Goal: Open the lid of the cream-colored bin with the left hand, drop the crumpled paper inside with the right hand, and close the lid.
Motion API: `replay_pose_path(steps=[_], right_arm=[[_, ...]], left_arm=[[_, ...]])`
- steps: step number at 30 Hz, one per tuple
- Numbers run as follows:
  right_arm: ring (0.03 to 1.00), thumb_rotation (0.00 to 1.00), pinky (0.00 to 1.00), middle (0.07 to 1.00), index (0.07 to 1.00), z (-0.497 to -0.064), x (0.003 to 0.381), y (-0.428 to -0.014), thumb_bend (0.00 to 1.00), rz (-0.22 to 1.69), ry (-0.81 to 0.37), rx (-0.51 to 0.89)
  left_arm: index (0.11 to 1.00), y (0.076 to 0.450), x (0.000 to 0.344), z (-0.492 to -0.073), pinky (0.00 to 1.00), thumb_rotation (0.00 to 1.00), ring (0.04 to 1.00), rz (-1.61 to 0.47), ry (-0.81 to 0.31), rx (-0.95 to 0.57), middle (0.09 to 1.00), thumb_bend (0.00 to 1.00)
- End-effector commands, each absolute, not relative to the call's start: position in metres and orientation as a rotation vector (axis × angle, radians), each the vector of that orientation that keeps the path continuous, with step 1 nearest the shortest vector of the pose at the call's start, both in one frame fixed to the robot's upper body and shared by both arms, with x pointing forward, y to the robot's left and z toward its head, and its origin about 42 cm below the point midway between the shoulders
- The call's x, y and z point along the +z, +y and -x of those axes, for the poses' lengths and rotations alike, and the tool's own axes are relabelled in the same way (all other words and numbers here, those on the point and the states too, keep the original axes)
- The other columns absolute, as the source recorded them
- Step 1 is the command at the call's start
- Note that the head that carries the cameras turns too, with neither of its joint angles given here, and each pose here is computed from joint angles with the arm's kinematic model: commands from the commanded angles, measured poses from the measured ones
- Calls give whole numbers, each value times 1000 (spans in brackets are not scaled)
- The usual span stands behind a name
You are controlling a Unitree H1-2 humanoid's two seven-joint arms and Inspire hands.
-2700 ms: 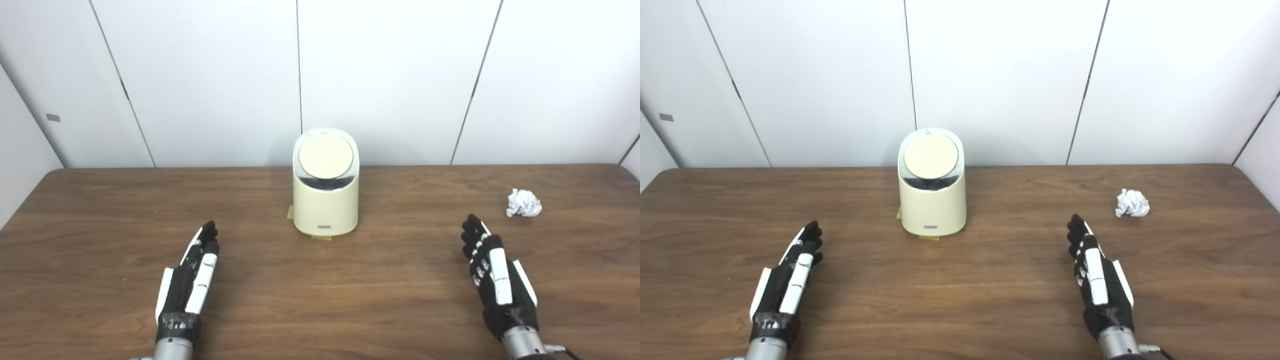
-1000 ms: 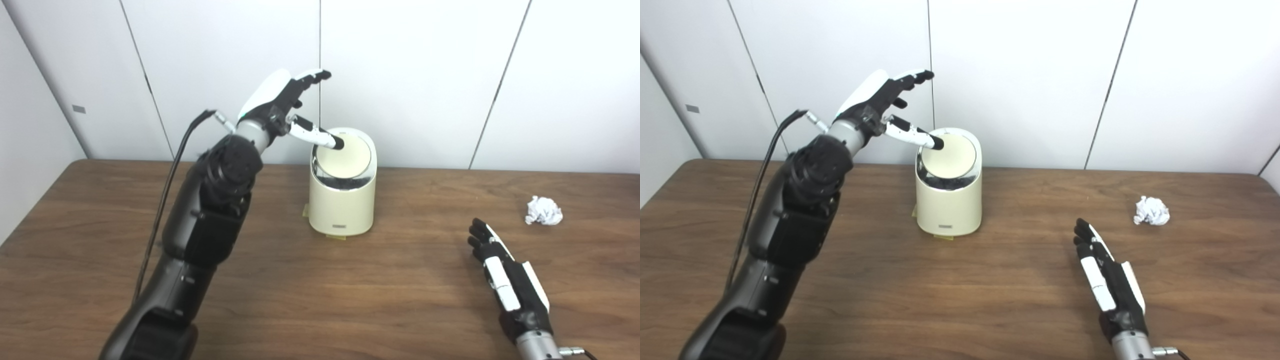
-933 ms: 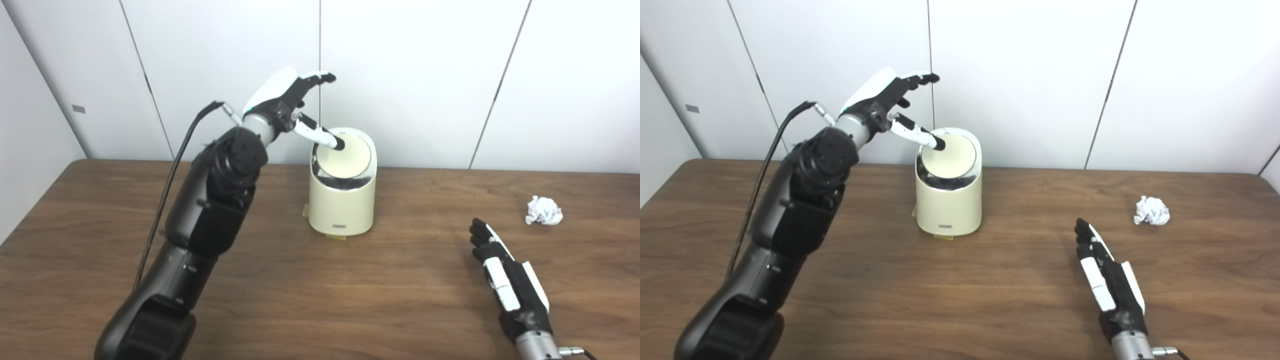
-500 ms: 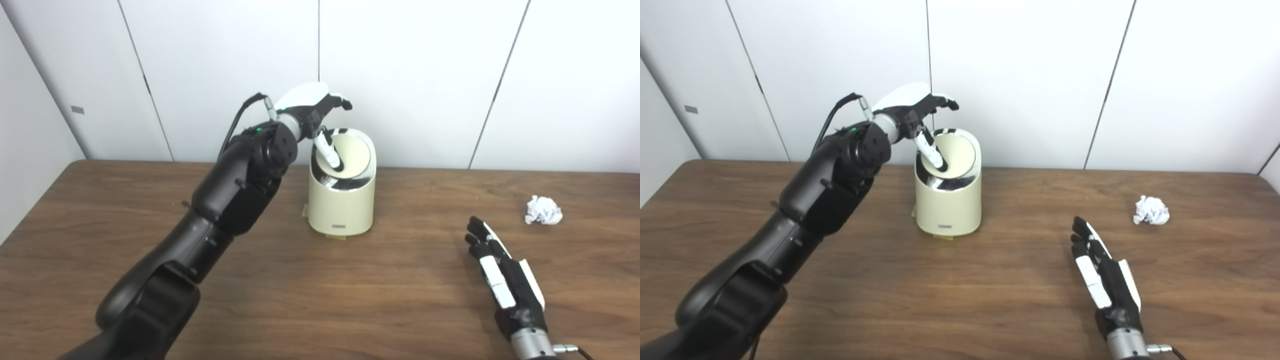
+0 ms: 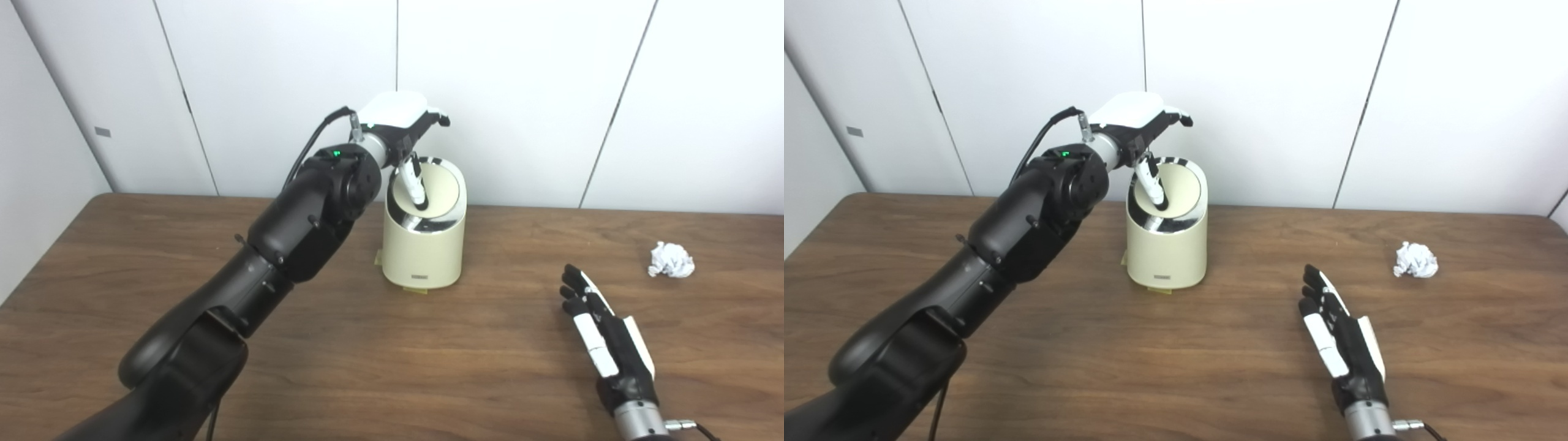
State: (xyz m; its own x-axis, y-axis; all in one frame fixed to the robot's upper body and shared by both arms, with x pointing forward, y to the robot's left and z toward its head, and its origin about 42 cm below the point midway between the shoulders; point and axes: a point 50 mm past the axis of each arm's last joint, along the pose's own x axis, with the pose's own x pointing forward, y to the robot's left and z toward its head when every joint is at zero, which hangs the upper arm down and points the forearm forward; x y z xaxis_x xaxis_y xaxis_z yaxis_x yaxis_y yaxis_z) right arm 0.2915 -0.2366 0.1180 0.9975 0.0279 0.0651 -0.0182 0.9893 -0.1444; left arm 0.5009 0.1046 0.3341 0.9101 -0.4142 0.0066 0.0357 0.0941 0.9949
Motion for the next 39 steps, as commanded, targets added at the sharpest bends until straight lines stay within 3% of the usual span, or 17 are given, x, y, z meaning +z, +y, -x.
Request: replay_pose_path(steps=[1,9,12,15,18,22,27,32,35,39], right_arm=[[926,799,927,936,922,-297,126,-230,691,103,-130,37],[935,719,954,938,922,-299,127,-231,783,55,-155,33],[932,737,956,936,923,-300,128,-231,804,81,-159,26],[935,749,957,937,928,-299,128,-231,810,80,-156,24],[927,748,947,935,925,-300,128,-230,786,80,-157,21],[929,735,957,939,925,-302,127,-232,775,69,-155,20],[929,745,951,940,924,-303,126,-234,795,83,-149,16],[927,758,944,939,924,-303,127,-236,792,99,-145,14],[931,752,952,937,918,-303,127,-236,809,97,-143,15],[933,760,945,934,918,-302,126,-238,798,120,-138,14]], left_arm=[[911,109,333,-499,897,22,907,-1515,-398,-310,912,895],[932,110,293,-489,938,49,944,-1703,-474,-383,922,925],[919,112,281,-486,921,48,936,-1728,-471,-400,913,953],[929,117,278,-482,925,102,939,-1750,-455,-416,921,940],[931,124,281,-481,931,83,941,-1728,-420,-414,927,918],[926,135,301,-477,915,33,934,-1593,-381,-391,921,908],[861,154,338,-473,785,12,867,-1268,-351,-307,872,860],[841,182,373,-462,801,20,866,-1102,-379,-239,848,791],[852,199,381,-452,801,64,862,-1024,-377,-175,845,724],[893,221,361,-433,729,136,841,-822,-400,-86,848,607]])
